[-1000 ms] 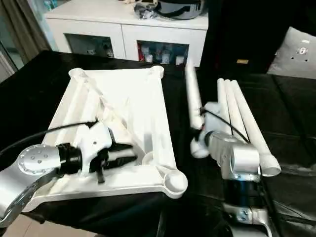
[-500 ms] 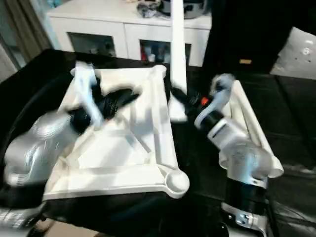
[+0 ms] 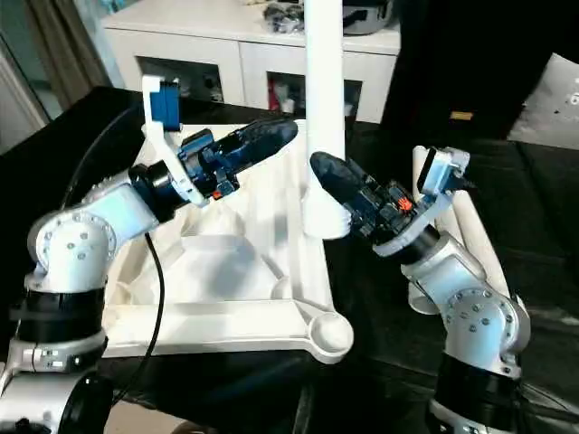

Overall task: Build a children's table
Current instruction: Pick table leg

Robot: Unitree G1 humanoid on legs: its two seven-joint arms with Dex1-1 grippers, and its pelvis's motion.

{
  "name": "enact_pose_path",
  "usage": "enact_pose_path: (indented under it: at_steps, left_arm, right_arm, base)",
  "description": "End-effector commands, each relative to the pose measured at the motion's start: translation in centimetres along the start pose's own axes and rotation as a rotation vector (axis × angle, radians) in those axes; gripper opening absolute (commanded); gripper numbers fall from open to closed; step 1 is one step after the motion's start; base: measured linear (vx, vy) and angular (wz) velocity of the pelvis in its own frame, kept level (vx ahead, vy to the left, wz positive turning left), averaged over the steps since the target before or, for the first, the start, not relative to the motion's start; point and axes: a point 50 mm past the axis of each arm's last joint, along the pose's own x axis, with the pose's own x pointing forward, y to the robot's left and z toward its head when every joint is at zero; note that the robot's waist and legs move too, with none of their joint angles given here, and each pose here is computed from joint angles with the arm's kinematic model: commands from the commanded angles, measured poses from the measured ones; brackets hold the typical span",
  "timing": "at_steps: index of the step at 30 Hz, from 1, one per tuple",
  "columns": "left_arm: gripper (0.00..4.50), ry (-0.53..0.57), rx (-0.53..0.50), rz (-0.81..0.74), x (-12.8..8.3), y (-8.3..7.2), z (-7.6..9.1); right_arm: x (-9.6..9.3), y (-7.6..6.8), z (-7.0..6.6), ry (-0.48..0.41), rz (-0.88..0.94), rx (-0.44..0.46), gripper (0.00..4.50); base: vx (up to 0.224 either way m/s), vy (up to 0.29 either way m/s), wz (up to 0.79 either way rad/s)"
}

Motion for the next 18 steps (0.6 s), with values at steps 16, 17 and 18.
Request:
enact_pose_path:
  at_steps: [16, 17, 18]
  left_arm:
    - [1.91, 0.039, -0.067, -0.239, -0.6, -1.8, 0.0]
    - [1.91, 0.067, -0.04, -0.267, -1.0, -1.9, -0.4]
    - [1.91, 0.087, -0.029, -0.27, -1.2, -1.9, -0.6]
  right_arm:
    - [0.5, 1.4, -1.6, 0.183, 0.06, -0.093, 1.91]
    - [0.6, 1.3, -1.9, 0.207, 0.045, -0.121, 1.91]
    - [0.7, 1.3, -2.0, 0.216, 0.031, -0.146, 1.9]
  base:
    - [0.0, 0.0, 0.0]
    - [0.0, 0.0, 0.0]
    - [0.0, 0.0, 0.0]
